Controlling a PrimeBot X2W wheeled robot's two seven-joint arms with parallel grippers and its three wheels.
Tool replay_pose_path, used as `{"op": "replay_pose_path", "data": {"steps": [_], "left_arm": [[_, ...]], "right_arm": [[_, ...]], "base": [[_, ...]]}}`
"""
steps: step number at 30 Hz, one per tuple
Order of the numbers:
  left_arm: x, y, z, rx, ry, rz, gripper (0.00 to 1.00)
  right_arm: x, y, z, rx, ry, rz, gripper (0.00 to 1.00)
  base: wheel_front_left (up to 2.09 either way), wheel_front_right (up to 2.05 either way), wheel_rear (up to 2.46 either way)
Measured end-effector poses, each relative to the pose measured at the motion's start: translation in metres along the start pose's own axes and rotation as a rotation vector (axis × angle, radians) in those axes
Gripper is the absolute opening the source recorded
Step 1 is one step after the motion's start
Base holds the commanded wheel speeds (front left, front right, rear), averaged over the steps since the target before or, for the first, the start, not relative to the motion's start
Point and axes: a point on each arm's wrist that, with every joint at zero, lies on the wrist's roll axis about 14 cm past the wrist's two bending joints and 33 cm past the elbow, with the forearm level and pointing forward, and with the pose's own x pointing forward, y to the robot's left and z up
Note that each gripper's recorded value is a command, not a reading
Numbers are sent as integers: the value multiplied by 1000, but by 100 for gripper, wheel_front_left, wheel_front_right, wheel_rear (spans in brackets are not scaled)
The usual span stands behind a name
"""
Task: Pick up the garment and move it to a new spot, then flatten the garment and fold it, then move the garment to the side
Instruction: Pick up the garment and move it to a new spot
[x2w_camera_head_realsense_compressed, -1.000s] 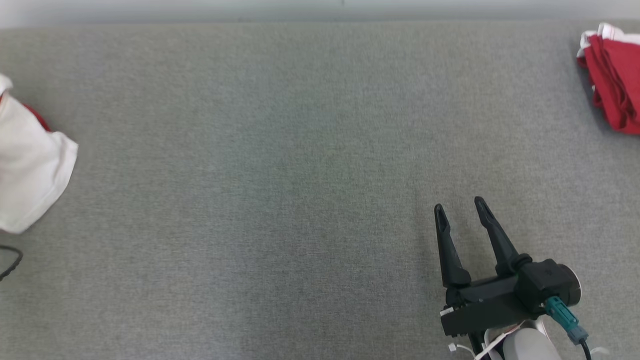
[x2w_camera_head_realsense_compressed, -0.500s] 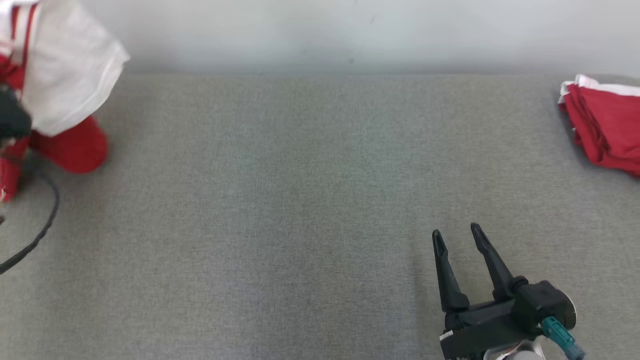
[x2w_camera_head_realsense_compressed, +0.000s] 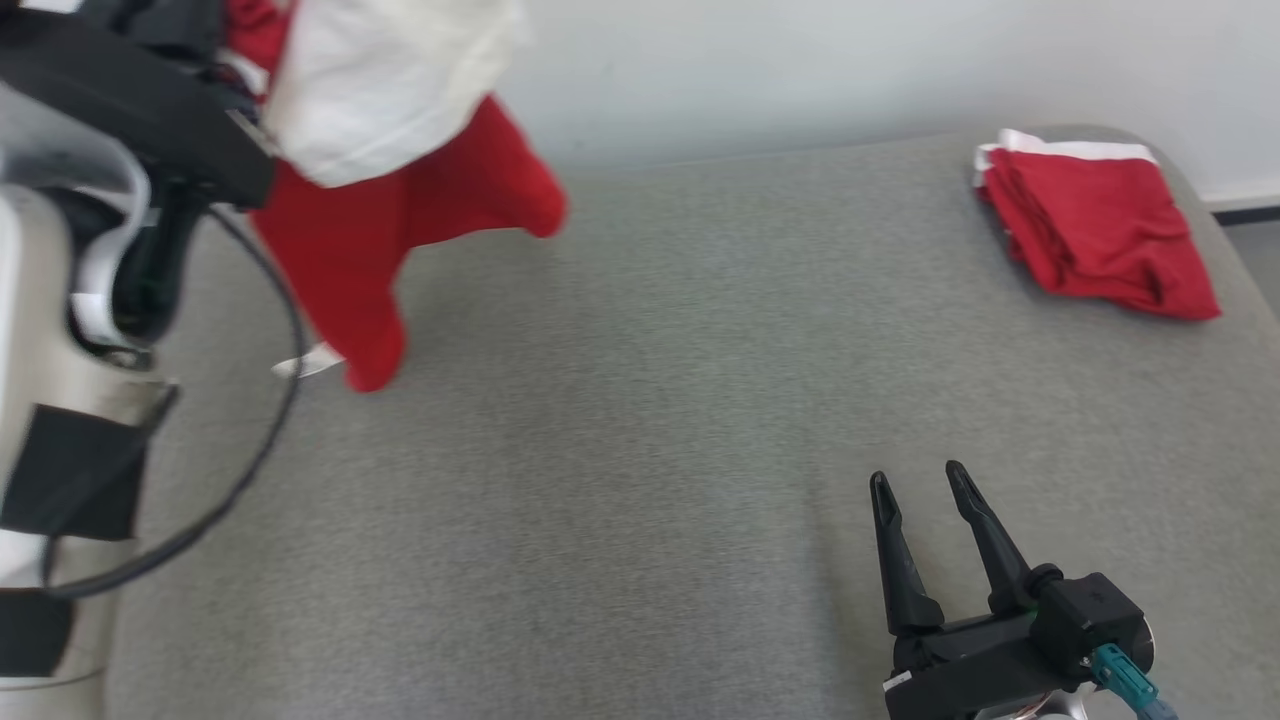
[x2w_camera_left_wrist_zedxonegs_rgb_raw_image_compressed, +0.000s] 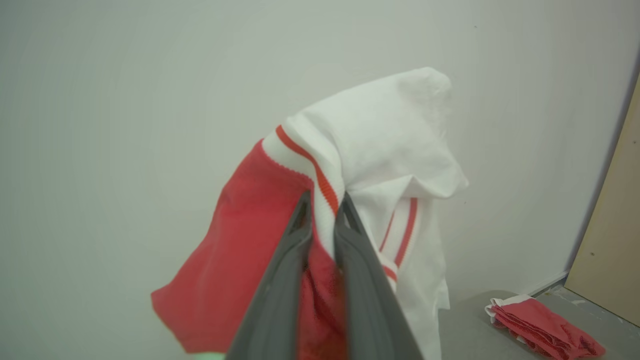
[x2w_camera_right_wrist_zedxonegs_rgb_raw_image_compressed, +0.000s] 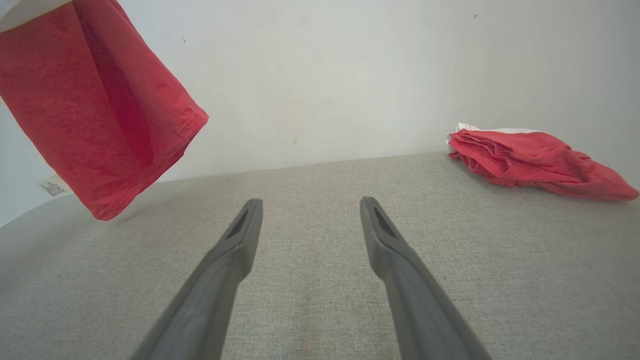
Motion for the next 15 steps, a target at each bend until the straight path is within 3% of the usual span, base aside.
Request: {"op": "replay_pose_path", "data": {"steps": [9, 15], "left_arm": [[27, -110, 3, -97, -48, -253, 0], [21, -133, -31, -159, 15, -289, 0]], "right_arm": [[-17, -28, 4, -8, -3, -92, 100], [-18, -30, 1, -1, 5, -99, 100]], "base": [[0, 0, 0], [0, 0, 0]]}}
